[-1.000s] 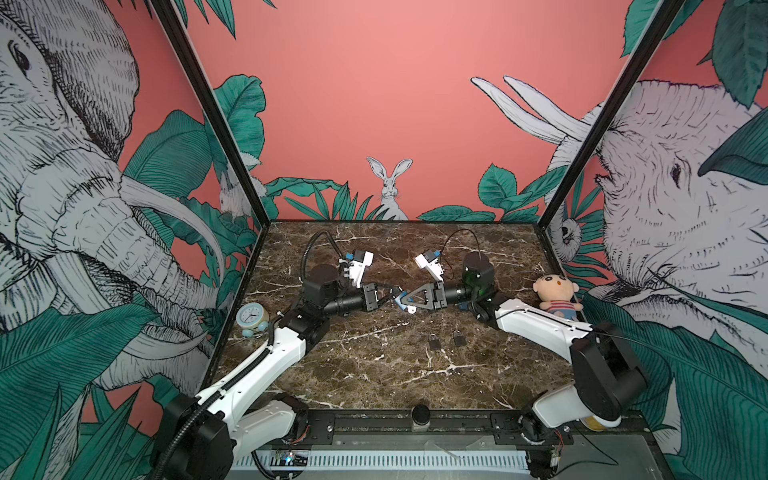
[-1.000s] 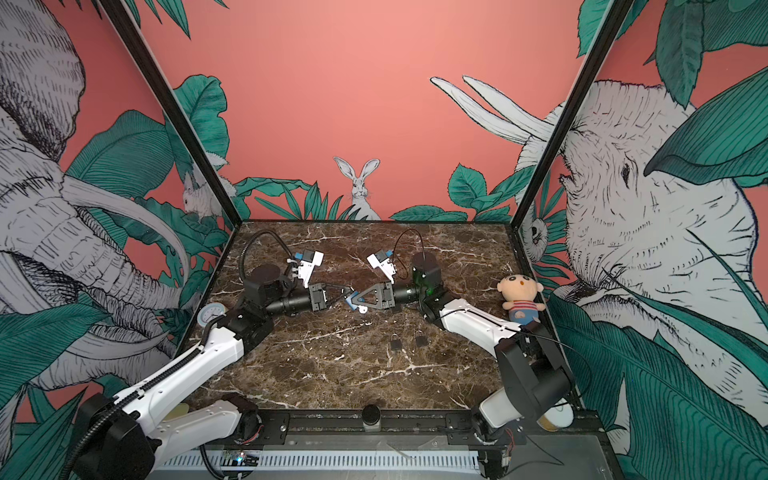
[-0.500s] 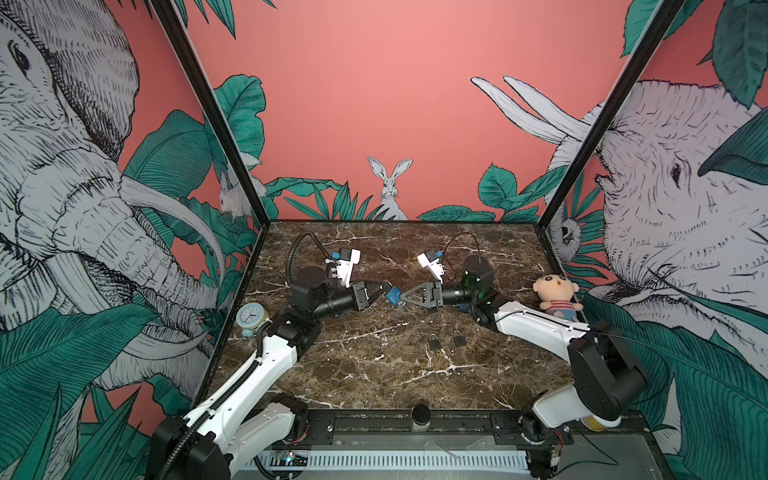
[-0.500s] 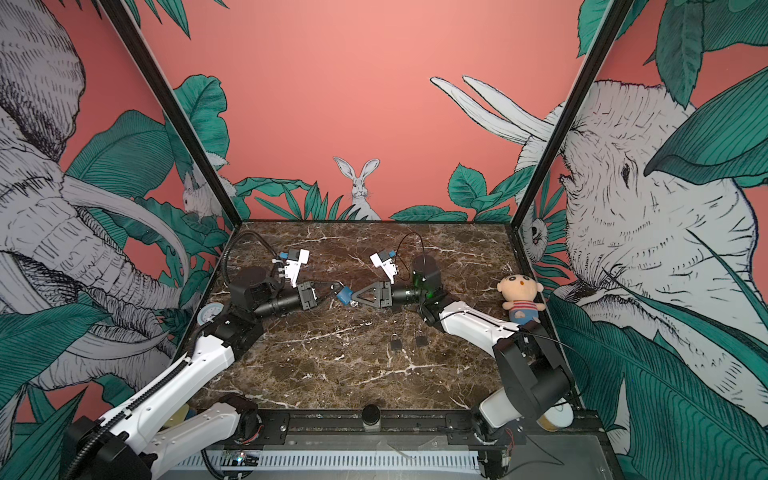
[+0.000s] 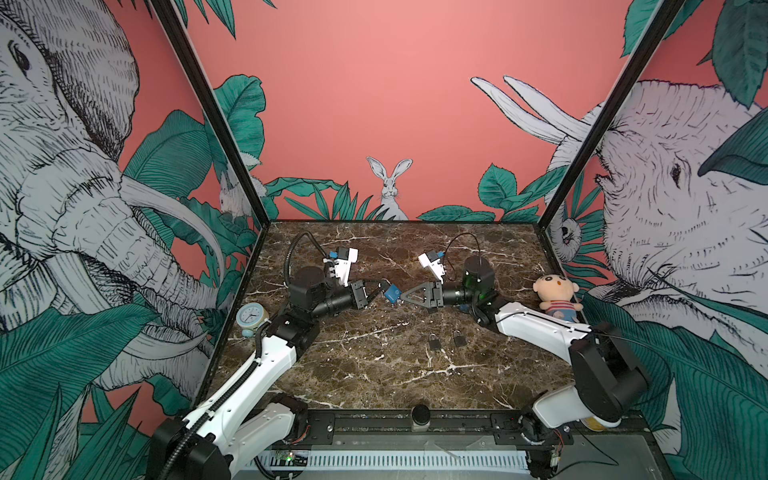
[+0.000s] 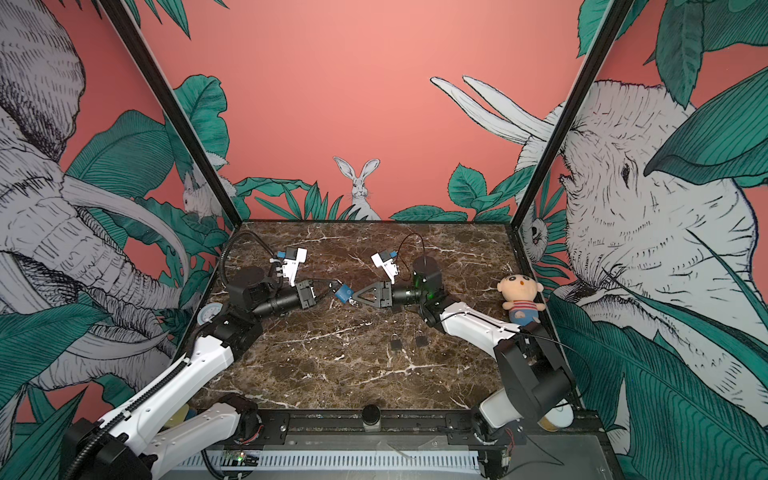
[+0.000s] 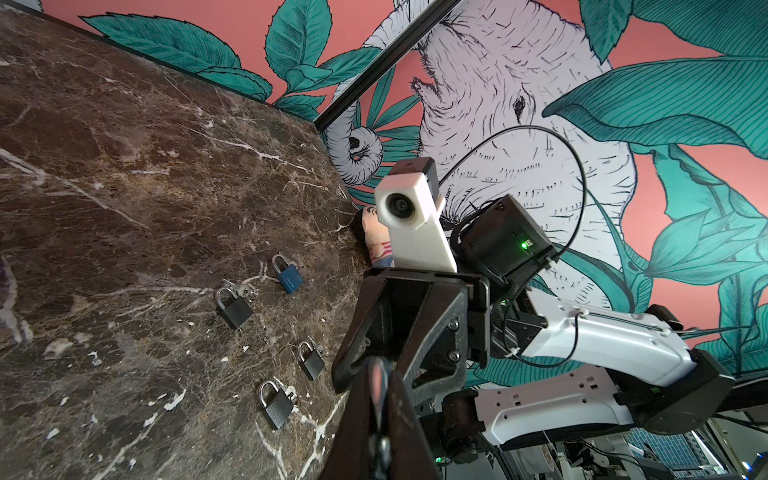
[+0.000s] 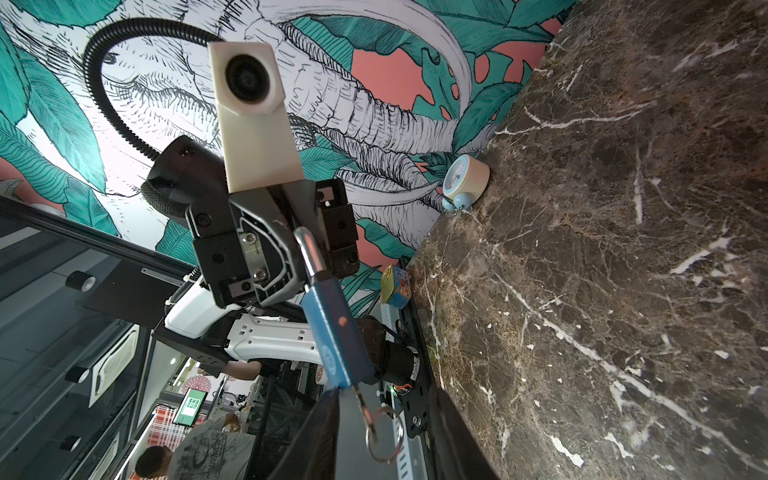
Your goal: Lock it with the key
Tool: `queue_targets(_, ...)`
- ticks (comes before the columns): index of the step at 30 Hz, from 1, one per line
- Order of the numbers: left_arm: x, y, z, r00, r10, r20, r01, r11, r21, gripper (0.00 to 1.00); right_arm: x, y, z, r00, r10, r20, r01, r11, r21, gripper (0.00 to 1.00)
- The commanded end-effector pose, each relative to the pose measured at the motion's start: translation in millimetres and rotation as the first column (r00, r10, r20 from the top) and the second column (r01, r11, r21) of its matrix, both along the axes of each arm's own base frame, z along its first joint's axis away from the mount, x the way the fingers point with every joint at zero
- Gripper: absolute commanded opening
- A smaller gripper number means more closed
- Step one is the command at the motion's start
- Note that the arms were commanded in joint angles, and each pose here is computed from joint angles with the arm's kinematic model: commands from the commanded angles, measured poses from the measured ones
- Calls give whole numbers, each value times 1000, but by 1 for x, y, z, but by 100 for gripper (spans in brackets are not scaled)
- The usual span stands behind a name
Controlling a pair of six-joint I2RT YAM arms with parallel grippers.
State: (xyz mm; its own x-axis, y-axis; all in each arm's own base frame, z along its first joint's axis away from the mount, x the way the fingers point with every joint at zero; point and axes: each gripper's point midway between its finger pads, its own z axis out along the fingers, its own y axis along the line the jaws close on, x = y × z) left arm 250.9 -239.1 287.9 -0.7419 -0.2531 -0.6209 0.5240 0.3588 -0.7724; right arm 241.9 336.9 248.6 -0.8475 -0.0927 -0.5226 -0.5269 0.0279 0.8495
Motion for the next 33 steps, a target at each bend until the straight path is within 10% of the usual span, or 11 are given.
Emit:
queue_targets(1, 5, 2, 21, 998, 21, 64, -20, 1000, -20, 0, -4, 2, 20, 998, 10, 59, -13, 999, 43, 33)
queue_targets(13, 16, 4, 15, 997, 63, 47, -63, 998, -1, 0, -12, 9, 25, 997, 46, 63, -49, 998, 47, 27)
queue_targets(23, 16, 7, 19, 996, 75, 58, -75, 997, -5, 0, -11, 13, 20, 998, 47, 49, -49, 998, 38, 0)
queue_targets(33, 24, 27, 29, 987, 141, 81, -139, 990, -30, 0, -12, 12, 14, 998, 51, 30, -52, 997, 54, 0)
